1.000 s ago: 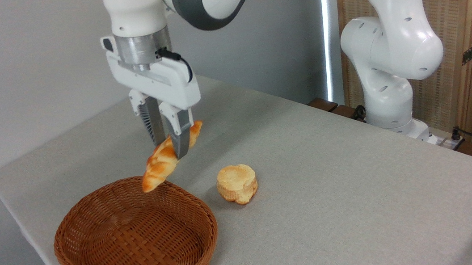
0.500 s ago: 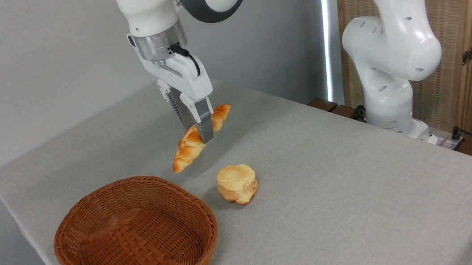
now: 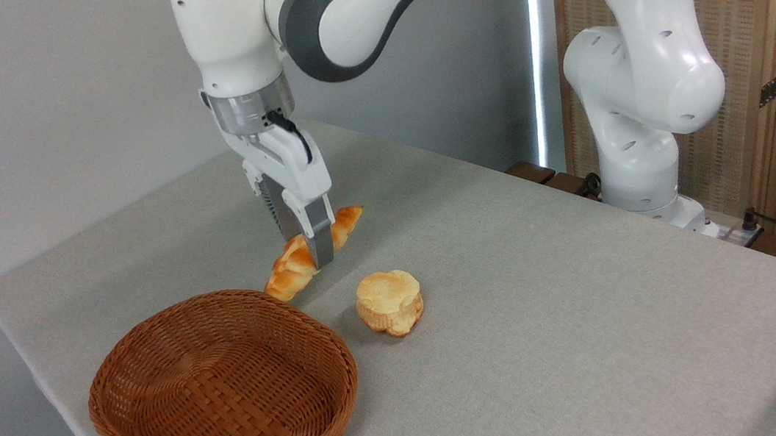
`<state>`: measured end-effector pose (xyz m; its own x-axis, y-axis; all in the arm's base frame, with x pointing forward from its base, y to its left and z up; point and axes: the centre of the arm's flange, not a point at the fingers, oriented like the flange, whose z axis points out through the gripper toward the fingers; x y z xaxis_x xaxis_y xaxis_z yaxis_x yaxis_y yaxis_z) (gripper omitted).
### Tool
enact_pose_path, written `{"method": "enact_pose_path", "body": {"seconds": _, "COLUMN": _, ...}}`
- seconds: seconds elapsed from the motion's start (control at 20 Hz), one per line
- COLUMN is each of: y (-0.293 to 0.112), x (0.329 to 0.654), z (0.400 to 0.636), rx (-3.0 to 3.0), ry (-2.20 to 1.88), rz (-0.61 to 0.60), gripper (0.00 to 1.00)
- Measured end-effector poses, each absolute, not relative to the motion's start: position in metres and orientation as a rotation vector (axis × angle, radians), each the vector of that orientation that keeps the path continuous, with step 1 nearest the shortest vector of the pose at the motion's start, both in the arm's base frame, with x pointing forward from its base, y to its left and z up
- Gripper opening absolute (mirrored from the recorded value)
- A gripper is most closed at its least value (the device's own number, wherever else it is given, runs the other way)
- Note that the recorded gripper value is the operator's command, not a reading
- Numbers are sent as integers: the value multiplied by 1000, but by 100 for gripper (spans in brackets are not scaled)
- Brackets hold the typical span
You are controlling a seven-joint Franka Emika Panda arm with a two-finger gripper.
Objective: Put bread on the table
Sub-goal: 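Lower the braided roll onto the table beside the round bun, then open the gripper and raise it away from the roll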
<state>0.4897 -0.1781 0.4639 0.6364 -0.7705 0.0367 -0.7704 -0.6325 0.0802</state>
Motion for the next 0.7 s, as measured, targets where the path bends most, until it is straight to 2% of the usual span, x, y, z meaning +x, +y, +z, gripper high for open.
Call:
{"method": "enact_pose_path", "body": {"seconds": 0.15, "y": -179, "x": 493, "z": 456, "rx": 2761, "ry": -1301, "rz": -14, "gripper": 100}}
{"method": "enact_pose_path", "body": {"seconds": 0.7, "y": -180, "x": 492, "z": 456, "rx": 2760, "ry": -1304, "rz": -13, "gripper": 100}}
